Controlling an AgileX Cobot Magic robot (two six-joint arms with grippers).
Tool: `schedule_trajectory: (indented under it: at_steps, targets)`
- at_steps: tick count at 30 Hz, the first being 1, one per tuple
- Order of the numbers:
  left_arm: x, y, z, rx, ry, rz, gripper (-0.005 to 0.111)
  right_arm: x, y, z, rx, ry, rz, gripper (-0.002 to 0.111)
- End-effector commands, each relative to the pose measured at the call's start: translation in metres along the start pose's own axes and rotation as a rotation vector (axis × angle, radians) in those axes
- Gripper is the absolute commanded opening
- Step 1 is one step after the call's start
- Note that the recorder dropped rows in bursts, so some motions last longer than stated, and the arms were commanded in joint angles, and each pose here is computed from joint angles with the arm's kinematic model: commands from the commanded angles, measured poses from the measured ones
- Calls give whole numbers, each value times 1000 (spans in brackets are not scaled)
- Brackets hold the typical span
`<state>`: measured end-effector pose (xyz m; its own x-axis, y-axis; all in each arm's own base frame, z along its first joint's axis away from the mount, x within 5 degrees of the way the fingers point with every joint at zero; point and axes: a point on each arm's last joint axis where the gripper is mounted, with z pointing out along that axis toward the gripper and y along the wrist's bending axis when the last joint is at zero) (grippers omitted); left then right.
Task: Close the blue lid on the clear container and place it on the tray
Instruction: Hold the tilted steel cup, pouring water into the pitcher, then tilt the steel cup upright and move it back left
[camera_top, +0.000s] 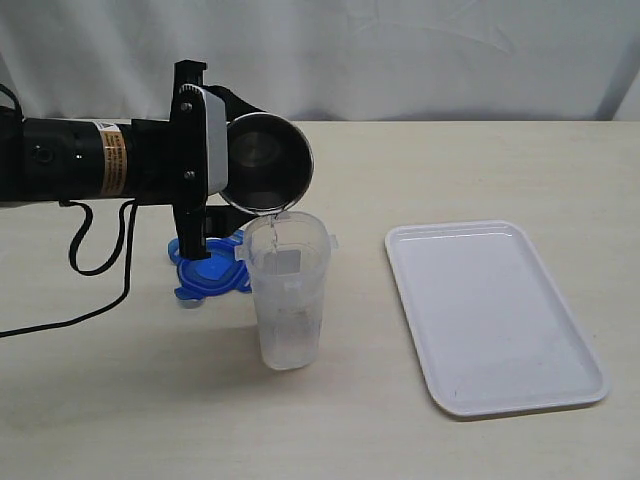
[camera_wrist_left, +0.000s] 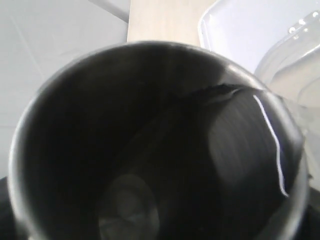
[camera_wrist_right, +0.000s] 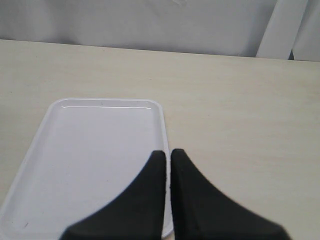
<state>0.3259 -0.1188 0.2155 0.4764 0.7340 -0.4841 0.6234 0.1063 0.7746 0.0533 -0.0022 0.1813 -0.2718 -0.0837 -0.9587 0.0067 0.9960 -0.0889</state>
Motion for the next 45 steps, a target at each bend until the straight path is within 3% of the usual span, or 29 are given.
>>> schedule_trajectory:
  at_steps: [1,27,33,35,39,43,45]
  targets:
    - [-7,6,-1,-35,-47,-15,0,0,0,0,3,-3,-5,4]
    - [-7,6,-1,-36,-40,-5,0,0,0,0,3,-3,-5,4]
    - [-7,6,-1,-33,-43,-190,0,0,0,0,3,-3,-5,4]
    - [-7,6,-1,-30,-45,-333,0,0,0,0,3,-3,-5,4]
    - [-6,7,-1,-42,-47,-495,0,0,0,0,3,-3,-5,4]
    - [5,15,-4,-142,10,-637,0,0,0,0,3,-3,-5,4]
    - [21,27,-12,-273,25,-799,0,0,0,0,3,-3,-5,4]
